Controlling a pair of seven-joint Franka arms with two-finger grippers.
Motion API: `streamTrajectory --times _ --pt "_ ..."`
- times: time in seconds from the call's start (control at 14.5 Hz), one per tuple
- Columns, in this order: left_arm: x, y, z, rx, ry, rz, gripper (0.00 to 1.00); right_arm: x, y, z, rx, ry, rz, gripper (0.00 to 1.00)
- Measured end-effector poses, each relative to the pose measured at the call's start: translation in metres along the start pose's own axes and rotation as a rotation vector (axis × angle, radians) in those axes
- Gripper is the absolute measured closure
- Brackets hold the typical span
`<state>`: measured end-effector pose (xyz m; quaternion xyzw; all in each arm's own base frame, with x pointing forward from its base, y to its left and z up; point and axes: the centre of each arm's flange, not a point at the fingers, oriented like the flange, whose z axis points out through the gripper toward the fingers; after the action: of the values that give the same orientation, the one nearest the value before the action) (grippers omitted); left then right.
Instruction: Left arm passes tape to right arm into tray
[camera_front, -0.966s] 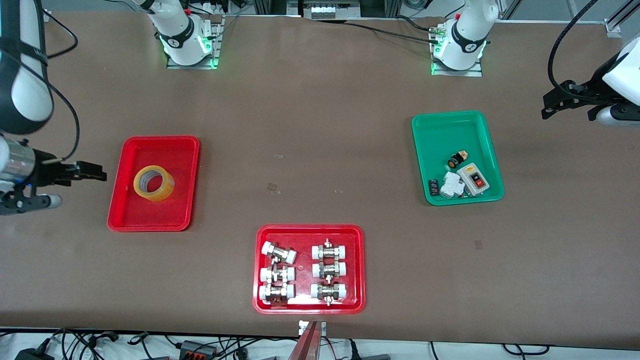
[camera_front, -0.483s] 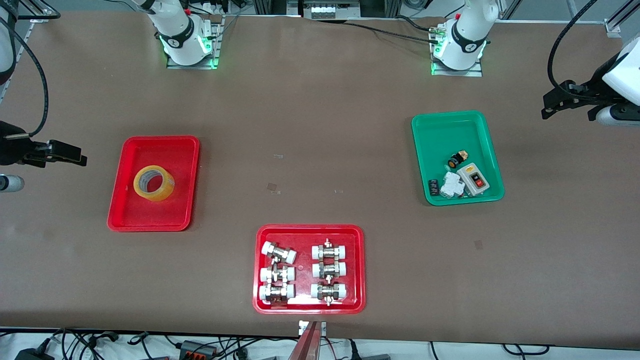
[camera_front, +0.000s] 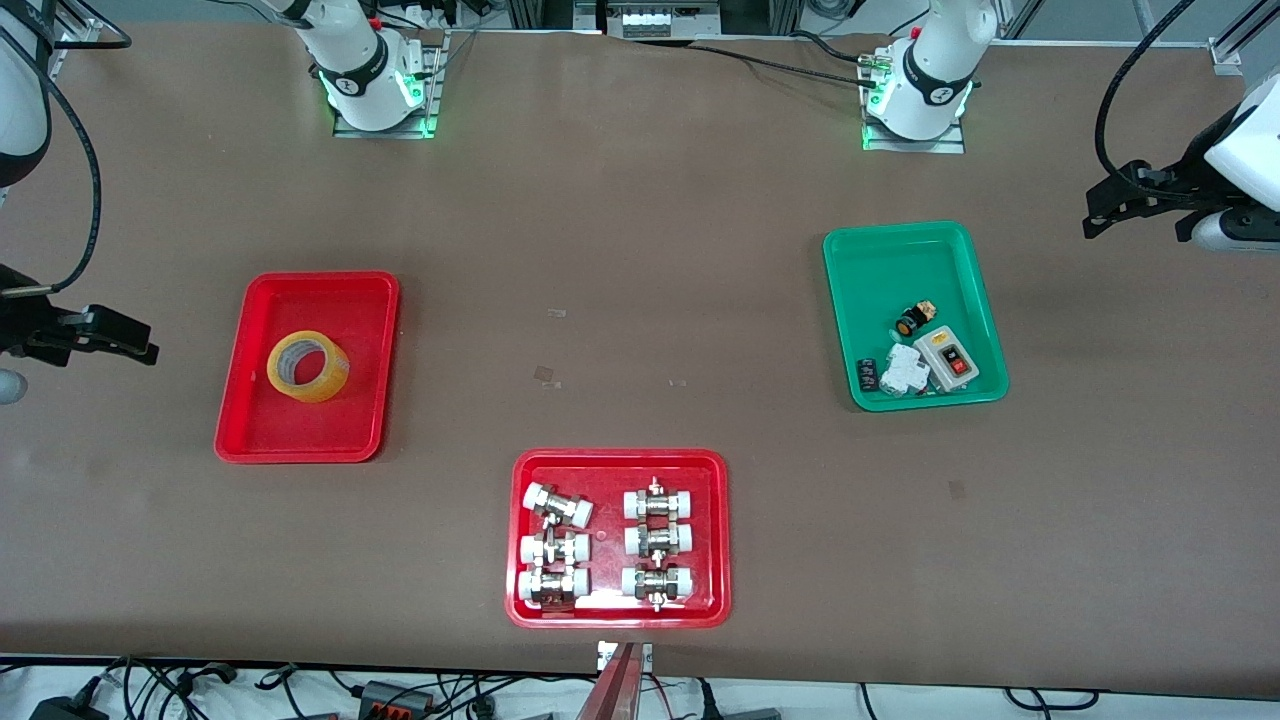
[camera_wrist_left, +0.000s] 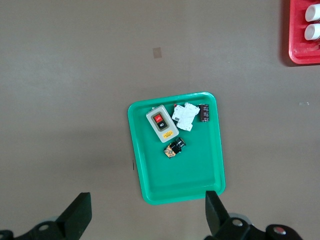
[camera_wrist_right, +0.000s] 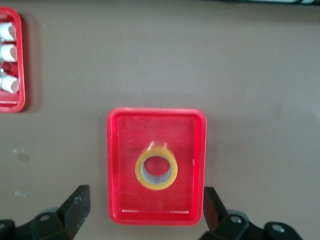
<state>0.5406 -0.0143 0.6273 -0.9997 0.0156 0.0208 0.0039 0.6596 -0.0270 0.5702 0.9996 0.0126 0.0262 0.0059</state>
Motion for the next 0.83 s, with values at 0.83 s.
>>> streamTrajectory --times 0.83 --pt "0.0 0.0 0.001 0.0 -0.001 -0.001 0.0 -0.066 0.007 0.001 0.003 -0.023 0.015 0.0"
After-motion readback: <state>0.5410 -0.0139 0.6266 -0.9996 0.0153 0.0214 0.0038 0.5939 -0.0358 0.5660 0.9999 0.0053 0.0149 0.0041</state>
